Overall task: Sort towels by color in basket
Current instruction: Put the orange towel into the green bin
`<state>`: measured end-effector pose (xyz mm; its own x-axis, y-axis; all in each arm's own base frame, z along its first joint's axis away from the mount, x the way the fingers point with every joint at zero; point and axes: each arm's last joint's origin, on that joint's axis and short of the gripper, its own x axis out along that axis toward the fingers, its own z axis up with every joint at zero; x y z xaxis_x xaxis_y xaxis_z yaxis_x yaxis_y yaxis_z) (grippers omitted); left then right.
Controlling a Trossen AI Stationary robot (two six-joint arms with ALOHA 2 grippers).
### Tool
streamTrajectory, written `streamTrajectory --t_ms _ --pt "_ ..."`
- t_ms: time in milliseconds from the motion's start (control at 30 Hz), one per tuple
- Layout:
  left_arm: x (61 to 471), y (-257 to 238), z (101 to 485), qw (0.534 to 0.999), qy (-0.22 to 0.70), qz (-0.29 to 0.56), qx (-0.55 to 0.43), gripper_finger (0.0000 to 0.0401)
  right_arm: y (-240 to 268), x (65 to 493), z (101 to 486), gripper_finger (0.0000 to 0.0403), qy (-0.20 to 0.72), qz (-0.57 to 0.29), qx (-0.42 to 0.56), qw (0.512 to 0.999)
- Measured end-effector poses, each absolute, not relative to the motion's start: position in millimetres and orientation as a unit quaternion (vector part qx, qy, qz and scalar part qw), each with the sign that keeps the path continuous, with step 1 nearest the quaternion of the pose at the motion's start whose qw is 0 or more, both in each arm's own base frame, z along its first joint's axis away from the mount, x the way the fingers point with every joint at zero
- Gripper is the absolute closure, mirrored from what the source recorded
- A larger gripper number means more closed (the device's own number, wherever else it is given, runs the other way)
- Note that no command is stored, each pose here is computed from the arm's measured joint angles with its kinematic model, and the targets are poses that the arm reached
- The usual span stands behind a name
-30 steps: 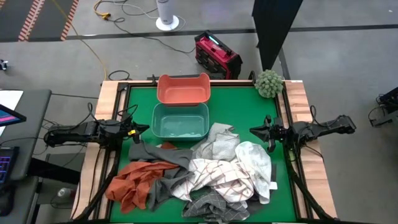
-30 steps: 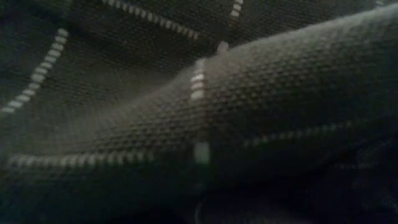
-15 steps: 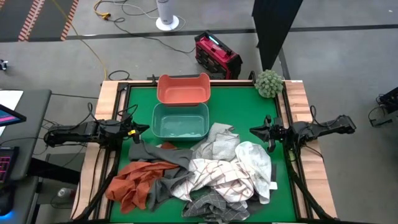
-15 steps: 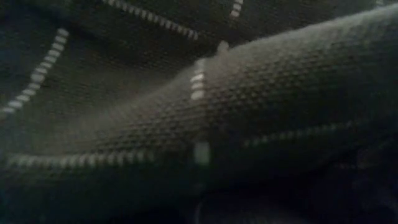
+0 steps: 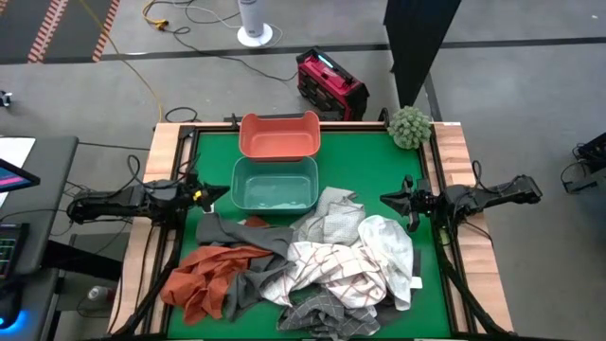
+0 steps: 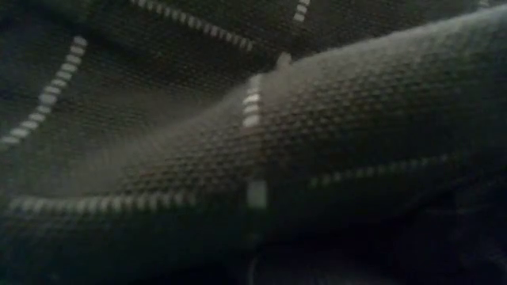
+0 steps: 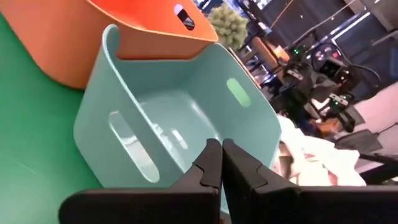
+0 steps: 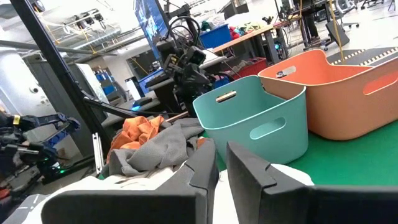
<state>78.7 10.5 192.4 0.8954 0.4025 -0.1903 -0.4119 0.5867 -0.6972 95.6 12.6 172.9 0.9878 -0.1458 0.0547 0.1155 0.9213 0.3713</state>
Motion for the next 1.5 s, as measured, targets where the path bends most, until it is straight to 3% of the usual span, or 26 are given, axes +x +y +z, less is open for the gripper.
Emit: streamTrajectory --t_ms 467,800,967,1133,1333,1500 --pt "72.3 20.6 195.2 0.838 -0.091 0.410 -0.349 0.0401 12.6 95.6 172.9 0.0336 -0.041 -0.066 0.187 0.979" --pt "77.0 20.5 212.5 0.792 -0.198 0.360 -0.452 0.0401 11.0 95.5 174.9 0.0336 -0.057 -0.084 0.204 0.974" --pt "77.9 19.9 229.0 0.777 -0.262 0.307 -0.483 0.0401 7.3 93.1 189.9 0.0336 -0.146 -0.068 0.352 0.922" --pt "79.3 18.7 242.2 0.782 -0.297 0.258 -0.483 0.0401 2.6 90.5 198.9 0.0336 -0.205 -0.061 0.432 0.876" --pt "90.6 16.1 252.5 0.795 -0.308 0.193 -0.486 0.0401 2.0 90.4 199.4 0.0336 -0.211 -0.054 0.469 0.856" --pt "106.5 14.0 257.3 0.809 -0.297 0.161 -0.480 0.0401 2.9 90.4 199.8 0.0336 -0.213 -0.016 0.578 0.787"
